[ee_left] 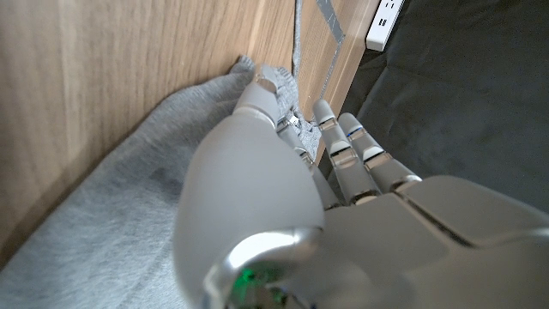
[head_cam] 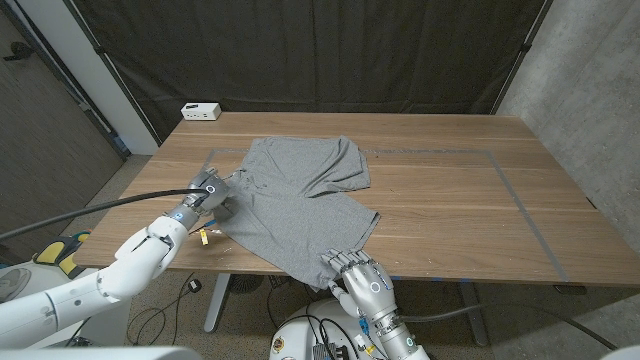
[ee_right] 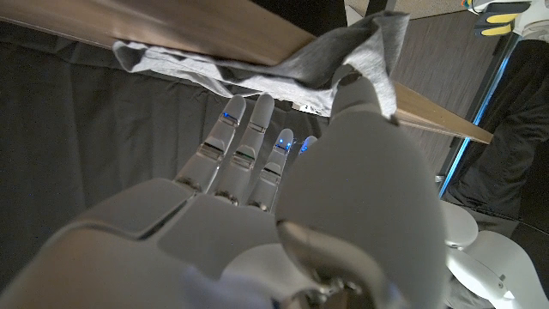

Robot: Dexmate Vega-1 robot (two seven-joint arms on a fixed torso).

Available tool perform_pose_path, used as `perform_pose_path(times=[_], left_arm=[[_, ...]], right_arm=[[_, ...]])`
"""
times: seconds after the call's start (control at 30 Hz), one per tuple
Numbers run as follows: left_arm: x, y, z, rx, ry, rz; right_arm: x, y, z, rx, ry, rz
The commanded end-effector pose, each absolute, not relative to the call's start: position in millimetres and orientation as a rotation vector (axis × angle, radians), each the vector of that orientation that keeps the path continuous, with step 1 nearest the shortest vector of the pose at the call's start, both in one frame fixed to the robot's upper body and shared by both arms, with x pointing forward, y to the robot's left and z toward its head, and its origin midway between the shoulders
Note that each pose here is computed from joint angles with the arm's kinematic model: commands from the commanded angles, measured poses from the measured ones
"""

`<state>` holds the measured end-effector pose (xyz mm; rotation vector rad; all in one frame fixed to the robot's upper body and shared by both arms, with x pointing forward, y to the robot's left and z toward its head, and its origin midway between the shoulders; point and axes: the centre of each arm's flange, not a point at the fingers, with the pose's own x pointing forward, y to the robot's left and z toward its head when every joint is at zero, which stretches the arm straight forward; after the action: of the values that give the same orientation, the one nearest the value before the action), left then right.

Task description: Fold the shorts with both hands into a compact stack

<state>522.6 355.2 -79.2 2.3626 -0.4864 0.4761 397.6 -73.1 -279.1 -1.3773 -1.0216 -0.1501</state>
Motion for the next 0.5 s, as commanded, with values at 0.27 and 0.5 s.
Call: perform_pose_path(times=[0.27,0.5], left_arm=[[525,361,-77,2.347,-0.481,0.475],[527,361,-77,2.349,-0.478,0.480]], right_arm=[[416,-74,-283,-1.276,-1.136,-0.219],[416,-80,-274,-1.235,-1.123,-0.255]])
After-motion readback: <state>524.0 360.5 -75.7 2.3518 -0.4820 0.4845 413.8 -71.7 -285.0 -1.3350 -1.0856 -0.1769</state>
